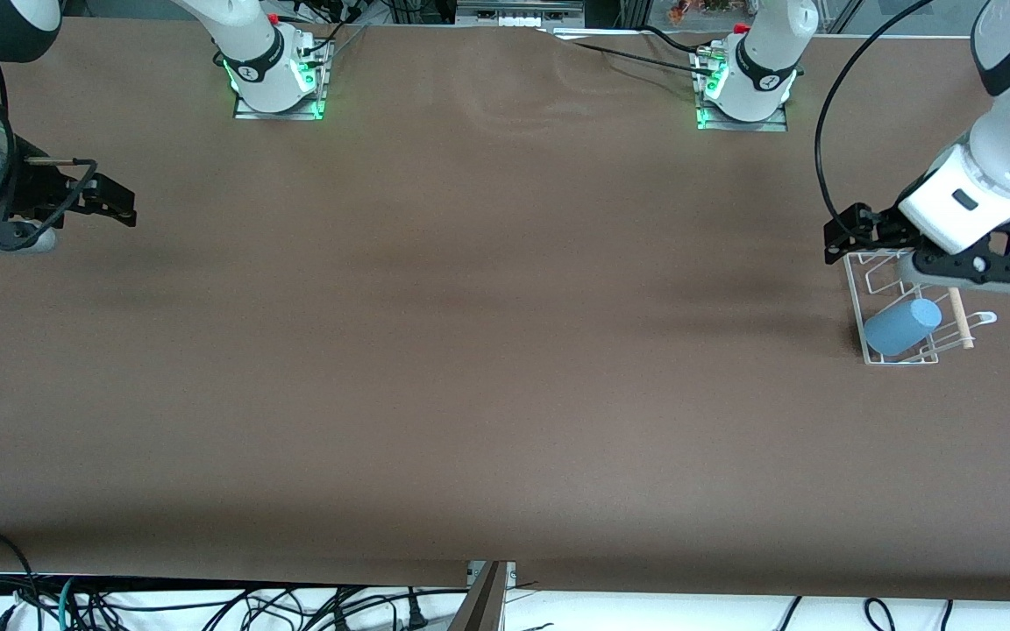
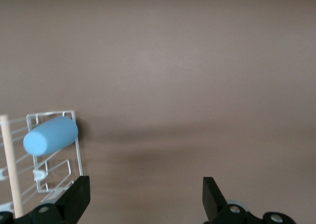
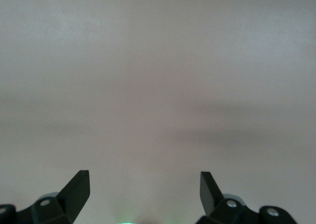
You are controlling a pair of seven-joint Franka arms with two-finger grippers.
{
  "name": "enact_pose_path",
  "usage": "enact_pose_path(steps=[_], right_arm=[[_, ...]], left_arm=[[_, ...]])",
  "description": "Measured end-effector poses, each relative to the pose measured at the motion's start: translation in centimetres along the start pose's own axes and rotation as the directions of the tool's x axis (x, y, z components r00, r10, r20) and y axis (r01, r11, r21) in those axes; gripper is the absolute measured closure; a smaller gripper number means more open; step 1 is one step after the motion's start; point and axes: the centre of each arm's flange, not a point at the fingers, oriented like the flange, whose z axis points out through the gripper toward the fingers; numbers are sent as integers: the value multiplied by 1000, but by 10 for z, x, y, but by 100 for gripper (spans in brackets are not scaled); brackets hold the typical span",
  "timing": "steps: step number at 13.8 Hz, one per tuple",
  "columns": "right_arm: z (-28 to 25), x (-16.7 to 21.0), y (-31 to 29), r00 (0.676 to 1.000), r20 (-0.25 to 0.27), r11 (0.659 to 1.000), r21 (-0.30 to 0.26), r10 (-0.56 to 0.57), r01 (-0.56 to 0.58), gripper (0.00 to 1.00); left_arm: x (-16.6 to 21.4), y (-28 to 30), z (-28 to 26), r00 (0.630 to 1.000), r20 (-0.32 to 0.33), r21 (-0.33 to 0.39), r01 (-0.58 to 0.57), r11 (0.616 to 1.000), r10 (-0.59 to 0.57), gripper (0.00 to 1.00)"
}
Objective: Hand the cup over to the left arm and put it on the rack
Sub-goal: 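Release the cup and raise the left gripper from the rack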
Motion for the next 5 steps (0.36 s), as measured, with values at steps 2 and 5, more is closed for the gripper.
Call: enact_pose_path(steps=[2,5], right_arm=[[2,-4,-7,999,33,1000,-2,-9,9,0],[3,-5,-11,999,45,1000,-3,-15,16,0]], left_arm=[[-10,-15,-1,1000,-7,2,25,1000,-25,0],[-12,-19,3,1000,-6,3,20,1000,-20,0]])
